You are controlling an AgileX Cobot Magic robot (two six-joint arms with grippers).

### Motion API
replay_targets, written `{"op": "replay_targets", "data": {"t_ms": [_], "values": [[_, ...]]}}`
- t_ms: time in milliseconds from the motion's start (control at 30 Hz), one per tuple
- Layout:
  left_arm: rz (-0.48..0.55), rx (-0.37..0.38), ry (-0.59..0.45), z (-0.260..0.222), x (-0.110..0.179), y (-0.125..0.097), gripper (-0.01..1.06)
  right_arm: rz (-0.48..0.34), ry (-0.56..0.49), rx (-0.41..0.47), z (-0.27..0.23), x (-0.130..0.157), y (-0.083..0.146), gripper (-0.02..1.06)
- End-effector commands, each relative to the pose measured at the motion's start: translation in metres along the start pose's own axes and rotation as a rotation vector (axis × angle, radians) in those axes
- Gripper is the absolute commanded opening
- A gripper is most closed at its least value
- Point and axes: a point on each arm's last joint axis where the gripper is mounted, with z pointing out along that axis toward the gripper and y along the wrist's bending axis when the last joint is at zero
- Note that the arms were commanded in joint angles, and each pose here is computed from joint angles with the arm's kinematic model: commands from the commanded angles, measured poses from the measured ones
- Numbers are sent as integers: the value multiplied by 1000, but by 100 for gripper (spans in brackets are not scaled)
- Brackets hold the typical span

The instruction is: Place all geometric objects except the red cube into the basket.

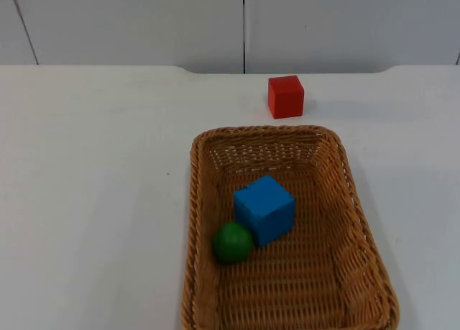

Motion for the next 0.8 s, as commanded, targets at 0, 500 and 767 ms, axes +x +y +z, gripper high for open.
{"op": "replay_targets", "data": {"t_ms": [0,500,767], "values": [[0,-6,-8,0,0,0,99,1,-22,1,1,-1,0,78],[-2,-7,21,18,12,1,99,17,-21,-3,1,-1,0,78],[2,-24,122,21,24,2,99,17,-21,-3,1,-1,0,78]]}}
